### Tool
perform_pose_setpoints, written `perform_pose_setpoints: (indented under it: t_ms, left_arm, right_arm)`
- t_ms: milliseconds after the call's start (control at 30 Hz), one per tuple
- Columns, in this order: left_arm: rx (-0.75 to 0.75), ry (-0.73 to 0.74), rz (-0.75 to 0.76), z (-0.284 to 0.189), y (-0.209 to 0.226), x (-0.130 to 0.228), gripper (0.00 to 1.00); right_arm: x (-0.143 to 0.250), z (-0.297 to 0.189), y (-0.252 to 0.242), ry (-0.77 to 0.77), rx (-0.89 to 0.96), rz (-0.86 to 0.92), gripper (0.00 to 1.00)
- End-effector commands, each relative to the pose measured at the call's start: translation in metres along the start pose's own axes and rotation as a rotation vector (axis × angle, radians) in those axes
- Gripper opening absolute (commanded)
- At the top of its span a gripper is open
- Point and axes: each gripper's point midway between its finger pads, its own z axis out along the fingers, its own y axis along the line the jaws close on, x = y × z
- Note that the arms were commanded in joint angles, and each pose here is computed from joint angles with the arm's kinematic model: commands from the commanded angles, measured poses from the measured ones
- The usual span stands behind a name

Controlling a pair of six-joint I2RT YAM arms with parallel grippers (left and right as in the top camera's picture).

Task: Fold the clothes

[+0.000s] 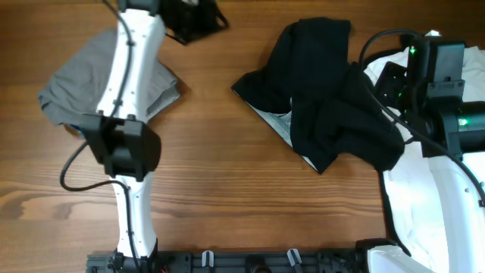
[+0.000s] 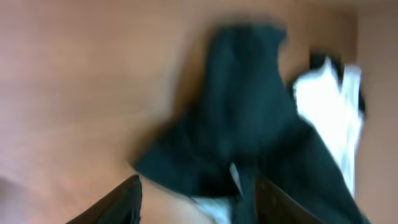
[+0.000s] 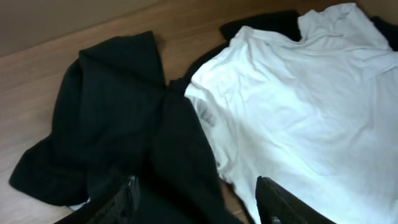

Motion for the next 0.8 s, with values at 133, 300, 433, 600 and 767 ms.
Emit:
perform_pose_setpoints:
  t_ms: [133, 300, 433, 600, 767]
  left_arm:
    - [-0.045, 0.31, 0.14, 0.073, -0.053, 0.106, 0.67]
    - [-0.169, 0.339, 0.143, 0.133, -0.054, 0.146, 0.13]
    - [-0.254, 0.21, 0.063, 0.176, -0.045, 0.146, 0.04]
    - [-0.265, 0.204, -0.005, 0.207, -0.016, 0.164, 0.04]
    - [-0.434, 0.159, -0.123, 0.212, 0.052, 0.159, 0.04]
  right_arm:
    - [-0.015, -0.001, -0.023, -0.059, 0.089, 0.089, 0.72]
    - [-0.013, 0.001, -0.025, -0.034, 0.061, 0.108, 0.73]
    - [-0.01, 0.002, -0.024, -0.022, 0.055, 0.106, 0.73]
    - [-0.006, 0.002, -0.023, -0.004, 0.052, 0.097, 0.73]
    - [-0.005, 0.002, -0.023, -0.001, 0.052, 0.101, 0.73]
